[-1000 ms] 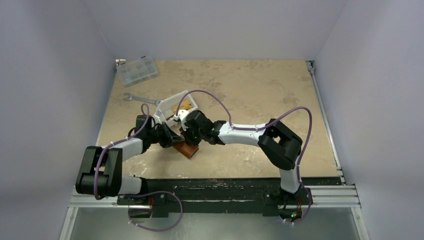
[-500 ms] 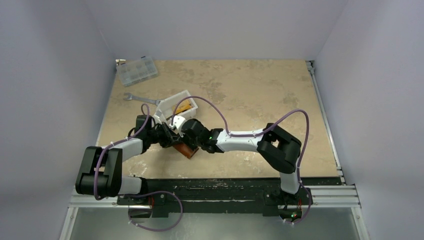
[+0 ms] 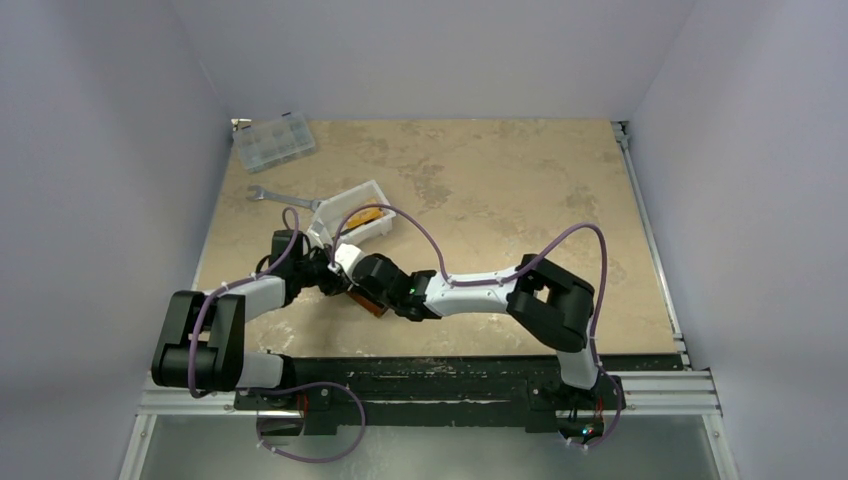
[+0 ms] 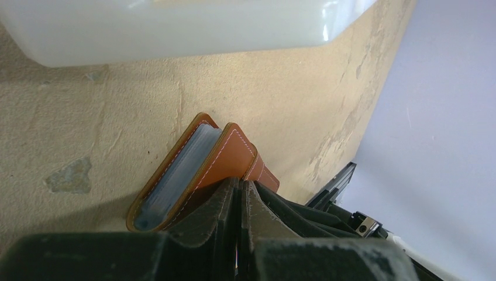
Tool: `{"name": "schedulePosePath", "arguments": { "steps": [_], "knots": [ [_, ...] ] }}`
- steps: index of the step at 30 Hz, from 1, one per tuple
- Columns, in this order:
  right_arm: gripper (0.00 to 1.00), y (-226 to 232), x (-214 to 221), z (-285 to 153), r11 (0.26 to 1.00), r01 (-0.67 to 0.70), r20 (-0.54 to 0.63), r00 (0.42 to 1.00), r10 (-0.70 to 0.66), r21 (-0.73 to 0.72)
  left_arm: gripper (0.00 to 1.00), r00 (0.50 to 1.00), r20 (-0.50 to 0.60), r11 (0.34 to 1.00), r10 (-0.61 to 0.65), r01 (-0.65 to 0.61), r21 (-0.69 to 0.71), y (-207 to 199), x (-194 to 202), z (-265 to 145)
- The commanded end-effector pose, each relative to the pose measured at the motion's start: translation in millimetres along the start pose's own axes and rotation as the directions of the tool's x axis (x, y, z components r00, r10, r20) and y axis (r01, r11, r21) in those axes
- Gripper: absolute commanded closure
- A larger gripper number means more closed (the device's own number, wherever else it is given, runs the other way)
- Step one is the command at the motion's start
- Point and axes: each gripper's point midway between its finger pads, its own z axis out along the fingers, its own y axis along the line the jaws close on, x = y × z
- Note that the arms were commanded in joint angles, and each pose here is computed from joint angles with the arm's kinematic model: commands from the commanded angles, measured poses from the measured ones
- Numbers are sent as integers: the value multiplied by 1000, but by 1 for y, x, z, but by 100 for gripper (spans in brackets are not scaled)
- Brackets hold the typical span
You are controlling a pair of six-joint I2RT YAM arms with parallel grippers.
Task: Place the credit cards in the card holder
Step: Close the card holder at the center of the board.
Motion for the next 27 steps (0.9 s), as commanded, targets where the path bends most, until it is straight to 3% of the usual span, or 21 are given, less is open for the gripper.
{"name": "schedulePosePath", "arguments": {
  "steps": [1,8,17,27],
  "knots": [
    [100,91,181,-24,949,-10,-478,866,-148,-314,100,1000,6,991,7,-6,-133,35,5,7],
    [100,114,203,-33,923,-33,-518,835,-185,-383,100,1000,-2,991,16,-16,-131,35,6,6],
    [100,145,218,-45,848,-190,-563,814,-145,-494,100,1000,-1,991,22,-21,-132,33,6,3],
    [98,134,202,-57,761,-400,-596,803,21,-512,100,1000,1,991,27,-27,-133,32,7,1]
  ]
}}
